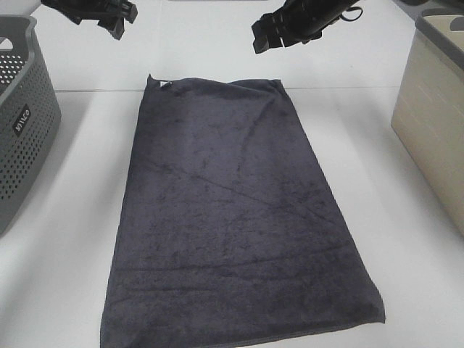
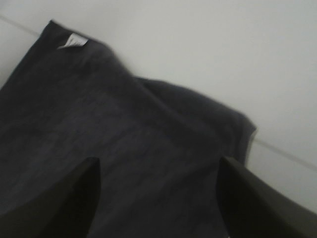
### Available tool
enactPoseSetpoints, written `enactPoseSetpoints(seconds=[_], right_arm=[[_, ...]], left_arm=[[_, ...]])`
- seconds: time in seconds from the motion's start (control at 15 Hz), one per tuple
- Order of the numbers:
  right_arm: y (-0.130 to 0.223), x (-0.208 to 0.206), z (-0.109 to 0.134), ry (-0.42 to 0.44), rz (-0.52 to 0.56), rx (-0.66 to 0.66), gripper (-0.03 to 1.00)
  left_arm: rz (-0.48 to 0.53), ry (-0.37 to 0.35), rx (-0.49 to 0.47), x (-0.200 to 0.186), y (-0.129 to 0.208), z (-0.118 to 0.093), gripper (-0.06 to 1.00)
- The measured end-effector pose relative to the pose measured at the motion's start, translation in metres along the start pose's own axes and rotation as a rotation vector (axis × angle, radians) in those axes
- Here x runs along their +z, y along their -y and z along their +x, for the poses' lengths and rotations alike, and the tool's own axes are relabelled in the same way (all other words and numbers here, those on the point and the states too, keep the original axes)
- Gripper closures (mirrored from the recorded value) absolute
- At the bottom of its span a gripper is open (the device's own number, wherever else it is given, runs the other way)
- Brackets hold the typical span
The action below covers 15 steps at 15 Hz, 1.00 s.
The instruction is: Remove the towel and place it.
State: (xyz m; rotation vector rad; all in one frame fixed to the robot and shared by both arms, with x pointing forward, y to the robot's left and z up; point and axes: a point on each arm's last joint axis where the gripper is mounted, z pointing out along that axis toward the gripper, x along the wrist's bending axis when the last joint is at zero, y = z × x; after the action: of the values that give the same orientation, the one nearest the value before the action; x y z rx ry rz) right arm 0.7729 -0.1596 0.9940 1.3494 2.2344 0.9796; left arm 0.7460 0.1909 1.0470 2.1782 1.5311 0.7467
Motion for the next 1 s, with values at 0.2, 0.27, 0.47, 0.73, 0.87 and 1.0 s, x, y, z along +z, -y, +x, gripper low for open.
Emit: enactPoseSetpoints(seconds=[0.2, 0.27, 0.47, 0.73, 0.87, 1.0], right_arm=[[-0.01, -0.054, 0.011, -0.018, 0.156, 0.108, 0.27], [-0.015, -0.072, 0.014, -0.003, 0.181, 0.122, 0.25], [-0.024, -0.116, 0.014, 0.093, 0.225, 0.123, 0.23], [-0.036, -0.16, 0.011, 0.208, 0.184, 0.128, 0.23], [-0.04, -0.192, -0.006, 0.223, 0.118, 0.227, 0.23], [-0.039, -0.209, -0.024, 0.231, 0.082, 0.317, 0.23]], left_arm=[[0.103, -0.015, -0.003, -0.008, 0.008, 0.003, 0.27], [0.1, -0.017, -0.014, -0.013, 0.007, 0.004, 0.27], [0.022, -0.042, -0.054, -0.055, -0.004, 0.017, 0.27], [0.019, -0.102, -0.221, -0.098, 0.007, 0.081, 0.27], [-0.062, -0.089, -0.388, -0.148, 0.019, 0.133, 0.27], [-0.109, -0.082, -0.44, -0.18, 0.026, 0.15, 0.27]])
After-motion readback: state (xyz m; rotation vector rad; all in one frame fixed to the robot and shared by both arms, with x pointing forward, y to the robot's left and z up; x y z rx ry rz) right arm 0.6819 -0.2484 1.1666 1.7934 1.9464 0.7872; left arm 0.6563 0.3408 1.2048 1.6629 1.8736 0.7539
